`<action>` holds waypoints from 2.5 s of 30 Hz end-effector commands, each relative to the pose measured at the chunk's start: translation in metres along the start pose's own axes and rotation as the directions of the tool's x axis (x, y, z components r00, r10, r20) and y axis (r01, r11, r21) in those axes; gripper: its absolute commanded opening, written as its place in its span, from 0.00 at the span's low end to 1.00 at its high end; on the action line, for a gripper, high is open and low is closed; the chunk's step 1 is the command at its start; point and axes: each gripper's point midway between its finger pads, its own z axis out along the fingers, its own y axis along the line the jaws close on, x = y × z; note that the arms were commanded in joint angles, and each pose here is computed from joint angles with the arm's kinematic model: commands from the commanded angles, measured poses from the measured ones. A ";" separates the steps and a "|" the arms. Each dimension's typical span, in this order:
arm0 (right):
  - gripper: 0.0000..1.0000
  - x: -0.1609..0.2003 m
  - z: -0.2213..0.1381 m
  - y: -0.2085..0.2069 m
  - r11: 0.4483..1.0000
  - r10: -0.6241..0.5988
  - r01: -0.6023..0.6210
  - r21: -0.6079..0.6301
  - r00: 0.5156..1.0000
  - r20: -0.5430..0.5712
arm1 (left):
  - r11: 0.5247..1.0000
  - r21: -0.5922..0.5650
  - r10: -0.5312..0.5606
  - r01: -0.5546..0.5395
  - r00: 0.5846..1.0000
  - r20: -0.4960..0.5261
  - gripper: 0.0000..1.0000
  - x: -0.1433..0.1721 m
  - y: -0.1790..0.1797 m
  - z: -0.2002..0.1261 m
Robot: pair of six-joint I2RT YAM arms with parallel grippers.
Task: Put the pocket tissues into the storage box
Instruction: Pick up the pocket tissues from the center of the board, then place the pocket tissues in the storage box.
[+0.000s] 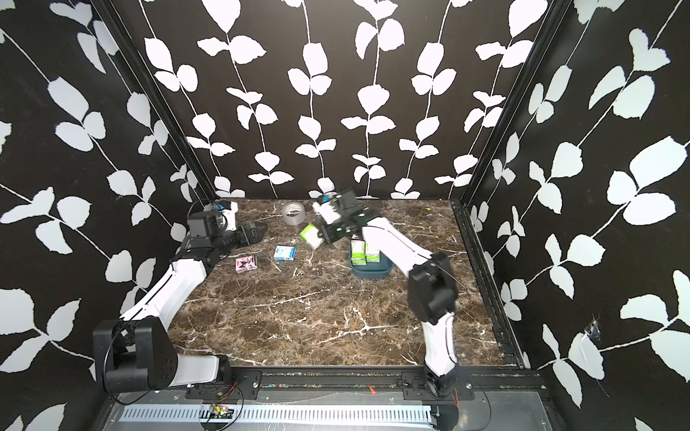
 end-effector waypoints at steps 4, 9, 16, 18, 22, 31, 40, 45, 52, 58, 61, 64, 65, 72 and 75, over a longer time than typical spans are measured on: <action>0.00 0.050 -0.065 -0.058 0.978 -0.014 0.030 0.206 0.997 -0.079 | 0.998 0.047 0.042 -0.044 0.998 0.042 0.99 -0.018 -0.017 0.010; 0.00 0.083 -0.092 -0.078 0.966 -0.050 0.099 0.239 0.978 -0.202 | 0.998 0.047 0.048 -0.049 0.998 0.032 0.99 -0.016 -0.017 0.015; 0.00 0.109 -0.099 -0.084 0.959 -0.185 0.242 0.146 0.928 -0.322 | 0.998 0.038 0.047 -0.048 0.998 0.034 0.99 -0.015 -0.016 0.014; 0.00 0.112 -0.097 -0.087 0.956 -0.210 0.263 0.126 0.921 -0.328 | 0.998 0.035 0.046 -0.047 0.998 0.032 0.99 -0.014 -0.015 0.014; 0.00 0.113 -0.087 -0.088 0.950 -0.265 0.301 0.076 0.913 -0.311 | 0.999 0.032 0.043 -0.044 0.999 0.033 0.99 -0.014 -0.015 0.013; 0.00 0.120 -0.064 -0.096 0.938 -0.323 0.347 0.011 0.884 -0.337 | 0.998 0.022 0.052 -0.053 0.998 0.036 0.99 -0.016 -0.014 0.011; 0.00 0.131 -0.050 -0.098 0.931 -0.343 0.366 0.001 0.873 -0.346 | 0.999 0.020 0.043 -0.044 0.999 0.032 0.99 -0.015 -0.012 0.014; 0.00 0.140 -0.043 -0.094 0.925 -0.360 0.380 -0.022 0.854 -0.376 | 0.999 0.016 0.046 -0.046 0.998 0.033 0.99 -0.015 -0.012 0.014; 0.00 0.151 -0.037 -0.087 0.925 -0.366 0.378 -0.046 0.849 -0.380 | 0.999 0.013 0.046 -0.046 0.998 0.031 0.99 -0.014 -0.011 0.014; 0.00 0.157 -0.032 -0.083 0.928 -0.360 0.365 -0.068 0.842 -0.402 | 0.999 0.017 0.045 -0.045 0.998 0.036 0.99 -0.017 -0.013 0.014; 0.00 0.157 -0.029 -0.080 0.931 -0.357 0.356 -0.084 0.839 -0.411 | 0.999 0.017 0.048 -0.048 0.998 0.037 0.99 -0.018 -0.013 0.013; 0.14 0.156 -0.029 -0.080 0.933 -0.353 0.351 -0.082 0.841 -0.411 | 0.999 0.018 0.048 -0.049 0.998 0.039 0.99 -0.019 -0.013 0.013; 0.18 0.154 -0.029 -0.079 0.932 -0.353 0.353 -0.080 0.842 -0.408 | 0.999 0.018 0.049 -0.050 0.998 0.040 0.99 -0.019 -0.014 0.013; 0.34 0.139 -0.035 -0.079 0.939 -0.331 0.341 -0.043 0.865 -0.378 | 0.999 0.019 0.049 -0.050 0.998 0.041 0.99 -0.020 -0.014 0.013; 0.34 0.129 -0.038 -0.080 0.943 -0.316 0.333 -0.011 0.881 -0.353 | 0.998 0.021 0.051 -0.052 0.998 0.041 0.99 -0.020 -0.014 0.013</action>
